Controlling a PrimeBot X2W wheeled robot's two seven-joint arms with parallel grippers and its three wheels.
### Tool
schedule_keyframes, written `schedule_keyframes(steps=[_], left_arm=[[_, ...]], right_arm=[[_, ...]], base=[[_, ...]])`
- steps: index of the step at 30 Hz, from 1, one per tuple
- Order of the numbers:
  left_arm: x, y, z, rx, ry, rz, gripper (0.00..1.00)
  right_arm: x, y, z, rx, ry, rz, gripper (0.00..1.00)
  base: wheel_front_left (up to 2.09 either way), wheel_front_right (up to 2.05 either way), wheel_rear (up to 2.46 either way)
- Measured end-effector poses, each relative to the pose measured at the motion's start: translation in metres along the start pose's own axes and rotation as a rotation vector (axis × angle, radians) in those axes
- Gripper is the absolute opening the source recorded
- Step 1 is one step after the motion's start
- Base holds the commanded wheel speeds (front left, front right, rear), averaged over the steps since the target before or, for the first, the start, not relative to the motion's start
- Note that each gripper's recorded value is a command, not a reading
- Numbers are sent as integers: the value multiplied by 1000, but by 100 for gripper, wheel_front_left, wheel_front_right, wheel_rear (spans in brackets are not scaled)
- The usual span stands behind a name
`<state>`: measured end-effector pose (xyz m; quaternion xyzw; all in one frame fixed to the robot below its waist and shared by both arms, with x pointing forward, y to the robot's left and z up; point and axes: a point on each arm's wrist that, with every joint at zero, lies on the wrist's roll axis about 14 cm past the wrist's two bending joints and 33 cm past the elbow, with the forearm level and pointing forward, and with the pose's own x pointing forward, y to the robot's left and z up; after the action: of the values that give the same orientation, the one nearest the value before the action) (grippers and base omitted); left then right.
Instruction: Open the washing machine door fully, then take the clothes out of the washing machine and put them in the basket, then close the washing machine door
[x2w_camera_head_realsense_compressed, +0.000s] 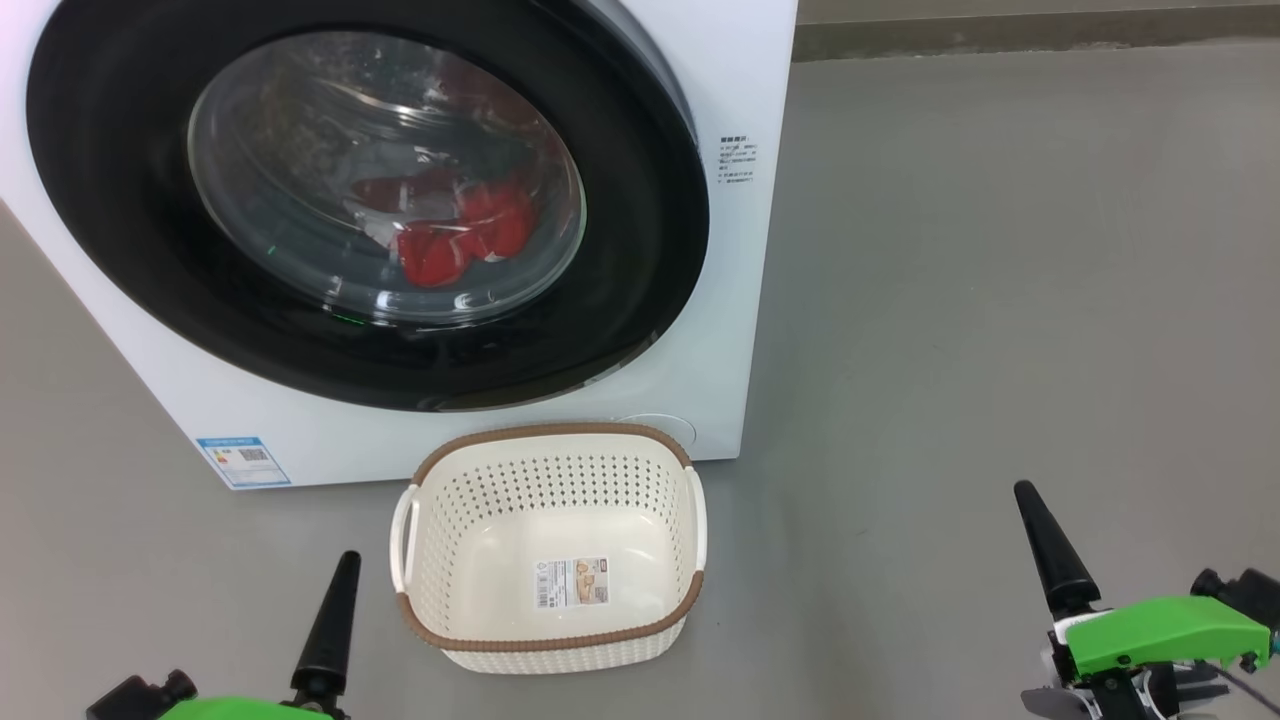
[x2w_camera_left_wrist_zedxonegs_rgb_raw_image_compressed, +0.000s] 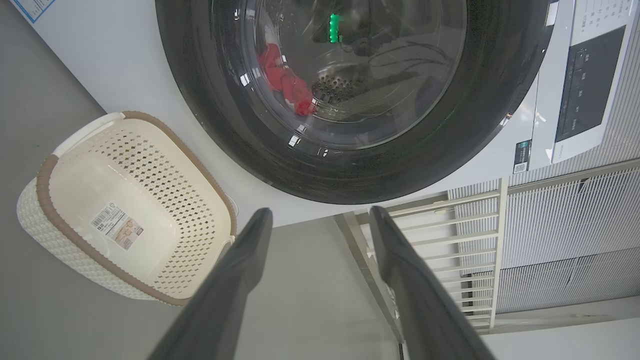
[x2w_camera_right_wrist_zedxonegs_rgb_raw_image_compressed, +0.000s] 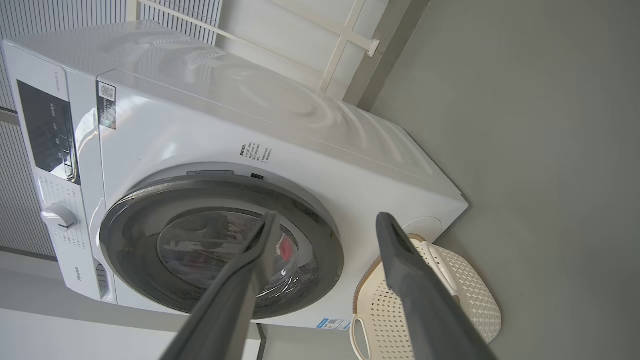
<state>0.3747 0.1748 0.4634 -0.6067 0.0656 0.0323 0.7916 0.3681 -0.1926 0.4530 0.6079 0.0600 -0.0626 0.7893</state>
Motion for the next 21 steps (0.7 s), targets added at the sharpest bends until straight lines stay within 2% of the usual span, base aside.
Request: schedule_keyframes(steps=[8, 21], left_arm=[[2, -2, -1, 134, 1, -4, 100], [8, -10, 0, 276, -17, -26, 100]], right_arm=[[3, 4, 2, -124, -9, 10, 100], [7, 14, 6, -296, -34, 35, 100]], base=[[0, 0, 0], [0, 0, 0]])
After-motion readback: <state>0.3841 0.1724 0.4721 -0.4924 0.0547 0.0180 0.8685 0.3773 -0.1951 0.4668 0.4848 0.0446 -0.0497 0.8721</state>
